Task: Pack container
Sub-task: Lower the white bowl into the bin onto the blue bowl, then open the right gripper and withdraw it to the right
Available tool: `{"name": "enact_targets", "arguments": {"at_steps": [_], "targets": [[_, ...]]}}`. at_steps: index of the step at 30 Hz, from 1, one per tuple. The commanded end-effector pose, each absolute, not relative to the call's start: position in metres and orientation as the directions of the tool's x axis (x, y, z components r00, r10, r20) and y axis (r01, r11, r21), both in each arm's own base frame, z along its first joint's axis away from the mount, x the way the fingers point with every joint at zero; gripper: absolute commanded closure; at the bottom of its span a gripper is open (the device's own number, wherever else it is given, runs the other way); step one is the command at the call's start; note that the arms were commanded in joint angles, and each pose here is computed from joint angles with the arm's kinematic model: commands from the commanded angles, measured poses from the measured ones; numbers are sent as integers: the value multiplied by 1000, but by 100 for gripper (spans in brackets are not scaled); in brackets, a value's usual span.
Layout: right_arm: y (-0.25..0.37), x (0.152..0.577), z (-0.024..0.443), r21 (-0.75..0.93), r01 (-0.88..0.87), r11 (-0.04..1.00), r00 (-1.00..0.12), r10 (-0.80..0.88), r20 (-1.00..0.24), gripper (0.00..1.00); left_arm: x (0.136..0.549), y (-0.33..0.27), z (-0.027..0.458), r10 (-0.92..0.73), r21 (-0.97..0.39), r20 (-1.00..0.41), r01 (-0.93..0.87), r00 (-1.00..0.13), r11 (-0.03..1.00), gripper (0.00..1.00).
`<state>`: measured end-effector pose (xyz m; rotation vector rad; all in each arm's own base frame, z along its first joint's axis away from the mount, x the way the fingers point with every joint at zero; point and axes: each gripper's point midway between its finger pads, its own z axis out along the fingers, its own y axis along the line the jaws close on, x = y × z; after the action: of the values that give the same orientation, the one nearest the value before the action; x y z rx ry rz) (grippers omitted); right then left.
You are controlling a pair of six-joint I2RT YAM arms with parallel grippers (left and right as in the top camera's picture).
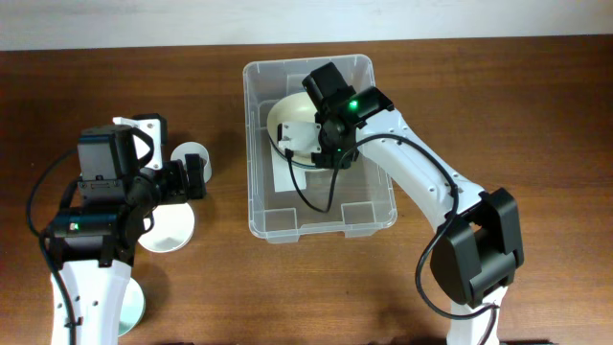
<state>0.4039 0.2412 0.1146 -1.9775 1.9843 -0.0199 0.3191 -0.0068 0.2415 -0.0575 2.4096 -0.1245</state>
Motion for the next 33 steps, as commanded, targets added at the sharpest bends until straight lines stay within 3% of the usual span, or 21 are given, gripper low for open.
{"name": "enact_targets", "arguments": {"at_steps": [1,6,9,13,17,19,21,25,29,33], "targets": [[244,406,116,-240,-968,69,-7,-968,-249,67,321,-6,249,-88,-111,-673,-17,-734,994,1],[247,406,121,-242,-967,79,-12,-964,-266,63,321,-6,249,-88,-111,-672,-17,-735,994,1],[251,412,144,-262,-947,185,-93,-941,-326,63,320,-6,248,-88,-111,-672,-17,-736,994,1],[243,430,202,-284,-852,440,-284,-844,-455,63,320,-6,248,-88,-111,-671,-17,-736,994,1],[178,467,269,-187,-461,867,-617,-465,-635,62,320,-6,248,-88,-111,-671,-18,-736,994,0],[139,478,282,-78,-263,962,-692,-244,-680,42,320,-6,248,-88,-111,-671,-17,-736,994,1],[109,480,283,30,-146,989,-735,-88,-673,1,320,-6,248,-88,-111,-672,-17,-736,994,1],[55,473,269,95,-81,992,-800,-8,-600,1,321,-6,249,-88,-111,-672,-17,-735,994,1],[-30,451,253,194,291,937,-809,350,-473,1,321,-6,249,-88,-111,-675,-17,-732,994,1],[-76,414,244,183,428,885,-805,466,-367,1,321,-6,249,-87,-111,-675,-17,-732,994,1]]}}
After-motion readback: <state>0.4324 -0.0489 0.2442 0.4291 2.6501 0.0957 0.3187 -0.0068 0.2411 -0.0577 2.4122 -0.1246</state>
